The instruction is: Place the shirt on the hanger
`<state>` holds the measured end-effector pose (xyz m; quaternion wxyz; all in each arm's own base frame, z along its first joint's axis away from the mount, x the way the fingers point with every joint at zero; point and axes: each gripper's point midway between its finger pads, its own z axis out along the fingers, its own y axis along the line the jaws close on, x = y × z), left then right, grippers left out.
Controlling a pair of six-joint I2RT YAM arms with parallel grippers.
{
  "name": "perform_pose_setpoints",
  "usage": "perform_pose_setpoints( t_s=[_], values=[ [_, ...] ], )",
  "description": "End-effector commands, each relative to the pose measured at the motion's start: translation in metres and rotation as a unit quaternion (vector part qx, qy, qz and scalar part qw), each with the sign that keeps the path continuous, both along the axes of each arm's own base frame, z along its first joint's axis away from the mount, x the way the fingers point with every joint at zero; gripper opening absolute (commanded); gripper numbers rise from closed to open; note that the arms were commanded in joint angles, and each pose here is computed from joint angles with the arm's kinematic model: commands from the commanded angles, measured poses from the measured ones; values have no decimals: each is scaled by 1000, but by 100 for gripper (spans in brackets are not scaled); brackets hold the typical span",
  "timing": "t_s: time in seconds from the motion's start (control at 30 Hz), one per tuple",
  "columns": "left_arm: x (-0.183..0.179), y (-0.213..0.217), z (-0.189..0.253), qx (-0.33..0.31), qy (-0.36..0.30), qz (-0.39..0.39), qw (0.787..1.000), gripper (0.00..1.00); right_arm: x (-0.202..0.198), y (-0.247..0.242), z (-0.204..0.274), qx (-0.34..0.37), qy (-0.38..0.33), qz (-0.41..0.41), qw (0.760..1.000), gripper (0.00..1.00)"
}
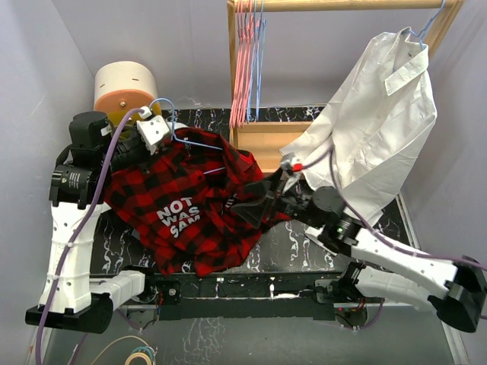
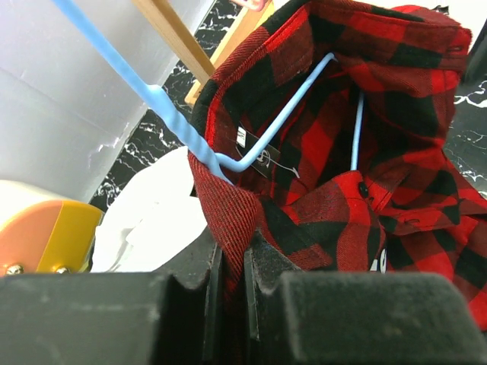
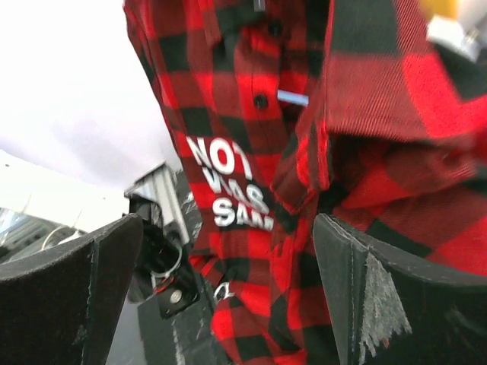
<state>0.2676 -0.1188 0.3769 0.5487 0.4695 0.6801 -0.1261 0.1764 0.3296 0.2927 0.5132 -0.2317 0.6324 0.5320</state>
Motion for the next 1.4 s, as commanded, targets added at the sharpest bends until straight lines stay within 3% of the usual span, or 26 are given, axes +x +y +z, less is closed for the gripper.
perform_pose_setpoints(
  t_s=[0.0,0.2,0.37,0.53,0.67,0.93,1.03,1.17,1.2,1.23,1.37],
  values=[
    [-27,-8,19,2,-51,-53,997,0,-1,-50,56,27,-144,-81,986,98],
    [-65,-23,1,18,-50,-157,986,0,2,-87,49,-65,-230,-134,962,100],
    [-84,-33,-12,22,-47,-214,975,0,-7,-84,19,-138,-344,-88,925,100],
    [-79,-37,-17,28,-51,-231,971,0,4,-71,-16,-247,-364,-36,897,97],
    [-85,-42,-17,25,-54,-255,965,0,2,-63,-17,-254,-383,-10,888,97],
    [-104,-50,-24,33,-49,-317,946,0,12,-36,-12,-252,-394,42,883,89],
    [-99,-52,-22,29,-46,-318,946,0,13,-24,-11,-238,-388,78,887,72],
    [-92,-54,-19,23,-40,-316,948,0,14,-14,-2,-218,-394,99,887,28],
    [-90,-54,-21,25,-39,-315,948,0,13,-13,3,-209,-393,104,889,25],
    [-88,-54,-23,29,-39,-313,949,0,12,-12,9,-198,-393,107,892,29],
    [-82,-53,-27,32,-30,-310,950,0,-3,-13,24,-161,-387,130,899,58]
  ],
)
